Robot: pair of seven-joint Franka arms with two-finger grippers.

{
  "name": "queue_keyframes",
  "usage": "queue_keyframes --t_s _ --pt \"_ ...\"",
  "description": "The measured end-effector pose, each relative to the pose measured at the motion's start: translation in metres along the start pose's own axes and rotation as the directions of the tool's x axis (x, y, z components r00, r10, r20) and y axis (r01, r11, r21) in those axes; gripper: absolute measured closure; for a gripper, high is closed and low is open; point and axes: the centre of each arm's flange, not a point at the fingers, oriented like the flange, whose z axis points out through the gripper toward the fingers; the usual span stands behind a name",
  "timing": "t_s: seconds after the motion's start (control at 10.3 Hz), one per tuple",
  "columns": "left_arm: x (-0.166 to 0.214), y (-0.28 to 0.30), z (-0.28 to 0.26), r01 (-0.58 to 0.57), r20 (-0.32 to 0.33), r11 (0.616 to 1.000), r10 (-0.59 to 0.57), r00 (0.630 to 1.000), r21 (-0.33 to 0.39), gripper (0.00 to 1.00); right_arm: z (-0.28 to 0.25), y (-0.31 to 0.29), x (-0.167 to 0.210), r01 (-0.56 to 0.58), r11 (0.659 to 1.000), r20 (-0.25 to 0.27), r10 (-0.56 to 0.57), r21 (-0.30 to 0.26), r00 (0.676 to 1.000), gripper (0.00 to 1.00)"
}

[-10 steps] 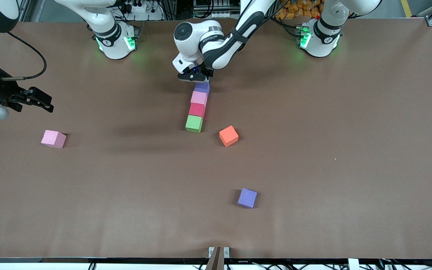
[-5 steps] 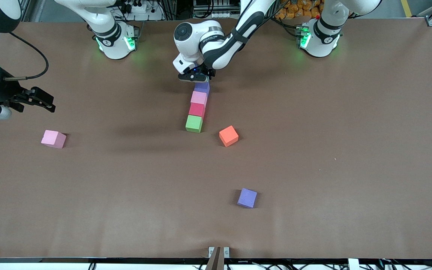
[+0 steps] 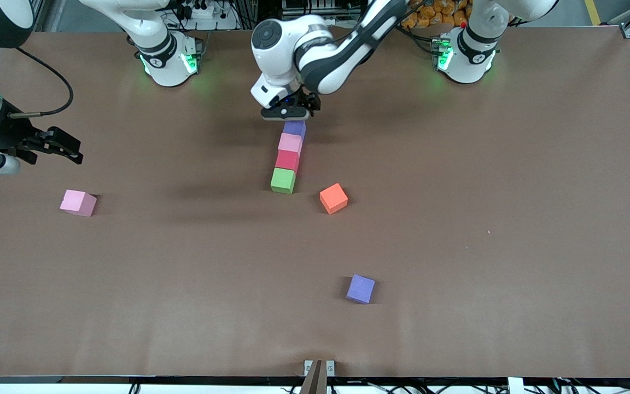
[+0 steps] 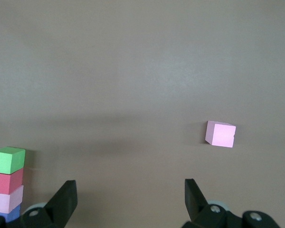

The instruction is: Arrange blocks into number 1

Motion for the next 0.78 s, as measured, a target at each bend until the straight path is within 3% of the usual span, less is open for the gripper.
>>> queue_keyframes --t_s 0.19,0.39,0.58,0.78 --pt "0.093 -0.074 -0.055 0.135 -0.069 0.991 -0.137 0.988 -0.025 0.0 -0.002 0.0 0.0 0.0 1.0 -0.004 0.0 0.0 1.0 0.0" --pt "0.182 -0.162 -0.09 0.221 -0.092 0.974 -0.224 0.97 -0.047 0.0 -0.007 0.0 0.0 0.0 1.0 -0.014 0.0 0.0 1.0 0.0" --pt "0.232 -0.23 -0.117 0.236 -0.088 0.971 -0.238 0.967 -0.034 0.0 -0.014 0.008 -0.001 -0.013 1.0 -0.022 0.013 0.001 1.0 0.0" --pt "0.248 -0.282 -0.145 0.221 -0.085 0.975 -0.221 0.972 -0.009 0.0 -0.017 0.014 -0.001 -0.023 1.0 -0.022 0.023 0.001 0.999 0.0"
